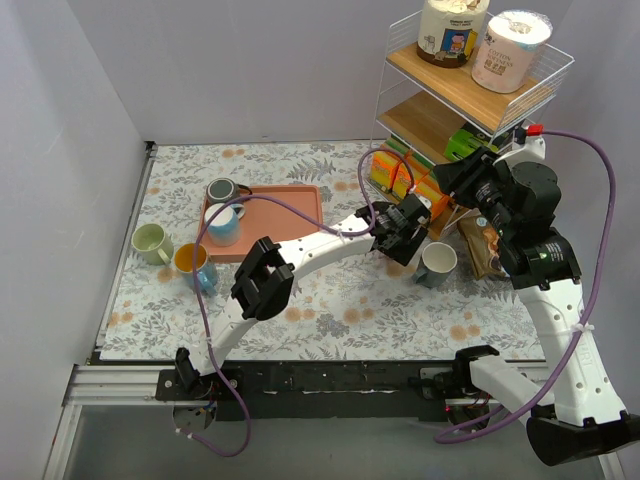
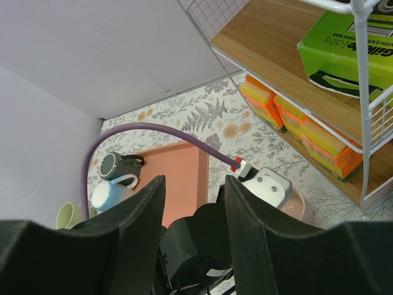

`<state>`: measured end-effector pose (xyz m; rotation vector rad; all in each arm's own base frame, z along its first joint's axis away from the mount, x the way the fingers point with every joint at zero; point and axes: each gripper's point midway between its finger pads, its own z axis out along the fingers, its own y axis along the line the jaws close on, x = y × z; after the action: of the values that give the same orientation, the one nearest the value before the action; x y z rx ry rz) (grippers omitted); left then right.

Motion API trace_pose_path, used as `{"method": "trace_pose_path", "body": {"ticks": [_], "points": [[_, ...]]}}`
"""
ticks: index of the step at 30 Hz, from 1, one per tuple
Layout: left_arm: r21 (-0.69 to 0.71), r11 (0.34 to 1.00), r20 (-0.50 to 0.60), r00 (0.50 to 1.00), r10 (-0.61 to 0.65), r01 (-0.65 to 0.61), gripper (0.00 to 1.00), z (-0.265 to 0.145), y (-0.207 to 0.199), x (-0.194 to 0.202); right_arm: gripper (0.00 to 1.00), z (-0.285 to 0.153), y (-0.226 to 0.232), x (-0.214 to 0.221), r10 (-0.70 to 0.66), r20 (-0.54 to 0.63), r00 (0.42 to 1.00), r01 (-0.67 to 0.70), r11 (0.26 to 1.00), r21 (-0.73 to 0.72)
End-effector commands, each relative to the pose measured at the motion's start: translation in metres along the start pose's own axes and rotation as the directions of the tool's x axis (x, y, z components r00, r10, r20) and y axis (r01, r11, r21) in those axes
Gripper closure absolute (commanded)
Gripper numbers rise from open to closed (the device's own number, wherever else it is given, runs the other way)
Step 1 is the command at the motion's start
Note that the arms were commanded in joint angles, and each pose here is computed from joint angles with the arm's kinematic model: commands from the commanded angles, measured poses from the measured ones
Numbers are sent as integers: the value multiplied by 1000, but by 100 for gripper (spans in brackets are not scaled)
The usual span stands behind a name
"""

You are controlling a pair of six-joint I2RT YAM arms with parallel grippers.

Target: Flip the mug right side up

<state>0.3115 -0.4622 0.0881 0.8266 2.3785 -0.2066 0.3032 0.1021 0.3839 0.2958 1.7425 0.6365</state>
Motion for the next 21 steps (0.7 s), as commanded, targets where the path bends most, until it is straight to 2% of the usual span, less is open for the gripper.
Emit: {"method": "trace_pose_path", "body": {"ticks": [1,2,4,6,8,10,11,13,14,16,17,19,20,21], "points": [[52,997,160,985,-71,63,24,-52,2,-57,49,-7,15,-22,-21,56,998,24,999,-45],[62,994,166,981,-98,89,14,-56,3,-60,49,-6,15,-22,-23,56,998,25,999,-48],[84,989,194,971,-136,122,3,-70,10,-69,49,-6,17,-23,-29,55,998,32,998,-54],[104,983,207,963,-170,151,2,-77,16,-71,48,-4,20,-26,-38,57,998,42,997,-60],[121,977,258,945,-203,177,2,-103,29,-83,37,-2,21,-28,-49,61,997,53,997,-61],[128,971,273,934,-229,201,2,-115,39,-82,15,1,28,-28,-63,54,997,68,993,-100],[139,965,320,912,-257,223,2,-140,54,-92,5,2,31,-27,-72,48,996,77,989,-122],[143,953,328,896,-299,266,2,-147,73,-85,3,10,36,-28,-104,52,993,111,982,-150],[146,939,373,861,-344,312,2,-171,99,-92,3,13,39,-26,-110,43,993,116,979,-170],[153,910,404,816,-414,386,2,-190,127,-92,2,24,52,-15,-135,6,991,132,954,-268],[131,892,429,786,-444,433,2,-202,155,-87,2,25,68,-12,-150,4,989,141,921,-363],[96,869,462,751,-471,485,2,-216,181,-80,6,39,78,8,-144,-47,988,110,897,-429],[33,849,476,738,-478,528,2,-217,206,-71,7,42,89,9,-145,-32,989,113,874,-473],[10,832,501,717,-484,554,2,-230,218,-67,8,49,99,28,-148,-80,986,89,864,-496]]}}
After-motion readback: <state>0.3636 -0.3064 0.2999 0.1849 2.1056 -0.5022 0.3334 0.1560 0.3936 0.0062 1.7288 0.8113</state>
